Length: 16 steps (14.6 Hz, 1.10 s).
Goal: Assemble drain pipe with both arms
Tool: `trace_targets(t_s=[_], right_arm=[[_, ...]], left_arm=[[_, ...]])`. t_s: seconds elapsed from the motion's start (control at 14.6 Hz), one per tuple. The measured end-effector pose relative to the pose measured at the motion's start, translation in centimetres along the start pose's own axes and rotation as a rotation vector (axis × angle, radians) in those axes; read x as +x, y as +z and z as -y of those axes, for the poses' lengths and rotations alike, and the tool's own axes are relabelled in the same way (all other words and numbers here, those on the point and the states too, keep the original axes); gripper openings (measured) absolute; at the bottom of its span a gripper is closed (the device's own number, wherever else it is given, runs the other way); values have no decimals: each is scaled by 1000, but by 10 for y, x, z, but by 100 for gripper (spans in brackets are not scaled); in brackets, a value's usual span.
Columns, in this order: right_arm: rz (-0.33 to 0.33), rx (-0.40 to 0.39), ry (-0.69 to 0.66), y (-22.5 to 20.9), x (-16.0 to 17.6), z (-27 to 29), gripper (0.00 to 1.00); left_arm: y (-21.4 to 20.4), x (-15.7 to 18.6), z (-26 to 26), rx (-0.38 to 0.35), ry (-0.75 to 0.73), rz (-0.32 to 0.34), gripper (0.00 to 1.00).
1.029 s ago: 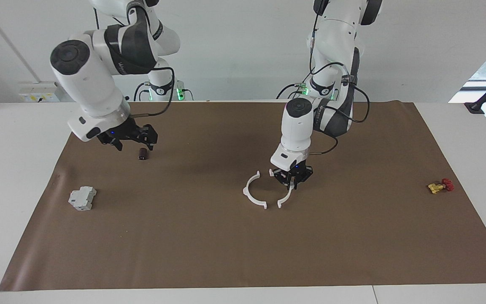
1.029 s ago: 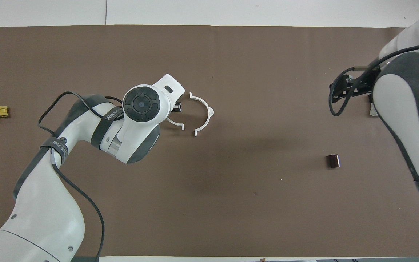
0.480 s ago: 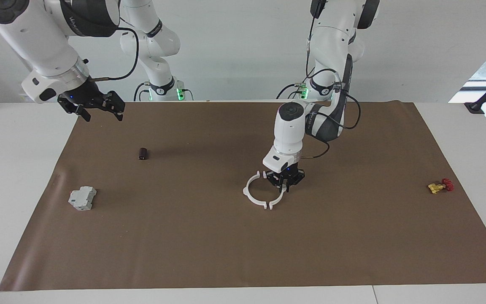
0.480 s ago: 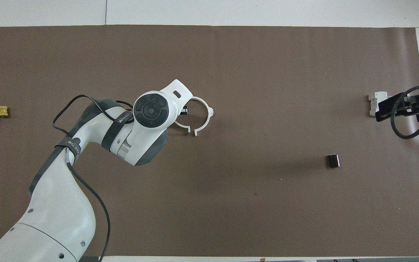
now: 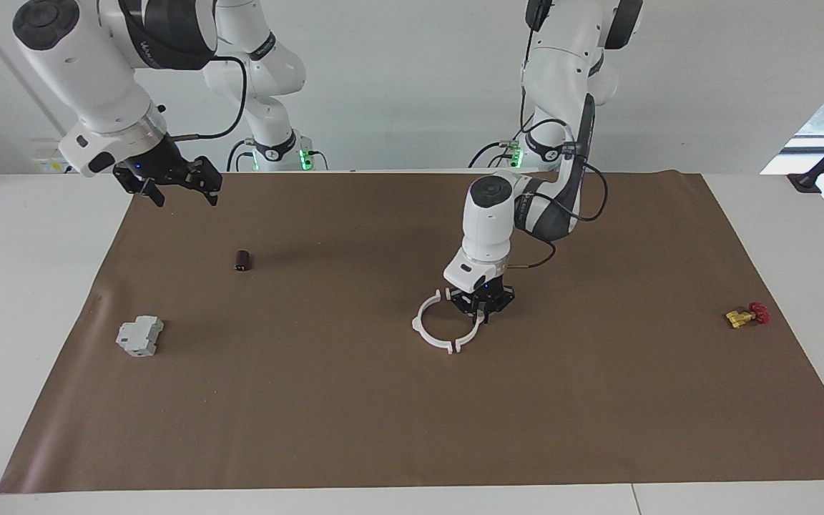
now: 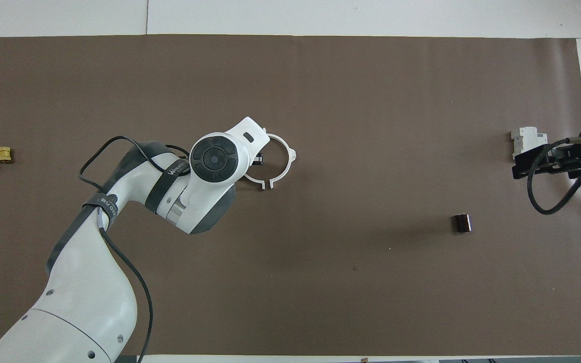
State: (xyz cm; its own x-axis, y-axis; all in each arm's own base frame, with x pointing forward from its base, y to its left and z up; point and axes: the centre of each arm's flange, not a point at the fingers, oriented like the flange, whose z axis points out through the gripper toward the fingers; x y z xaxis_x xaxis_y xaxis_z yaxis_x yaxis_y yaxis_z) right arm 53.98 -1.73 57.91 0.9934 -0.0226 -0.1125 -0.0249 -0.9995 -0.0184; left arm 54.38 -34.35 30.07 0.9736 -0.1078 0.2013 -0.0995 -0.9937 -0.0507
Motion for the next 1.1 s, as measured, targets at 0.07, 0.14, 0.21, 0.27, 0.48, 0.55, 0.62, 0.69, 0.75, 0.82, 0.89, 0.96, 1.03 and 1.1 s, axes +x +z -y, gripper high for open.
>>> trace_targets(t_s=[0.07,0.14,0.21,0.27,0.48,0.55,0.62,0.69,0.75,0.82,0.89,0.96,1.03,1.1], right_arm=[[-2,1,5,0,0,-3,100],[-2,1,8,0,0,-5,100],[-2,1,10,0,0,-6,100],[-2,1,10,0,0,-6,100],[-1,1,10,1,0,-6,100],[-2,1,10,1,0,-6,100],[-4,1,10,1,0,-6,100],[-6,1,10,1,1,-6,100],[-6,1,10,2,2,-6,100],[-7,0,10,3,3,-6,100],[-8,0,10,3,4,-6,100],[-9,0,11,3,4,-6,100],[-10,0,13,2,4,-7,100],[-10,0,18,2,4,-10,100]], left_arm=[[1,-1,-1,-4,2,-4,21],[2,-1,-2,-7,3,-7,21],[2,-1,-2,-8,4,-9,21],[3,-1,-2,-9,4,-9,21],[3,-1,-2,-9,4,-9,21],[3,-1,-2,-9,4,-9,21],[3,-1,-2,-9,4,-9,21],[3,-1,-2,-9,4,-9,21],[3,-1,-2,-9,4,-9,21],[3,-1,-2,-9,4,-9,21],[3,-1,-2,-9,4,-9,21],[3,-1,-2,-9,3,-9,21],[3,-1,-2,-9,2,-9,21],[3,-1,-2,-9,1,-9,21]])
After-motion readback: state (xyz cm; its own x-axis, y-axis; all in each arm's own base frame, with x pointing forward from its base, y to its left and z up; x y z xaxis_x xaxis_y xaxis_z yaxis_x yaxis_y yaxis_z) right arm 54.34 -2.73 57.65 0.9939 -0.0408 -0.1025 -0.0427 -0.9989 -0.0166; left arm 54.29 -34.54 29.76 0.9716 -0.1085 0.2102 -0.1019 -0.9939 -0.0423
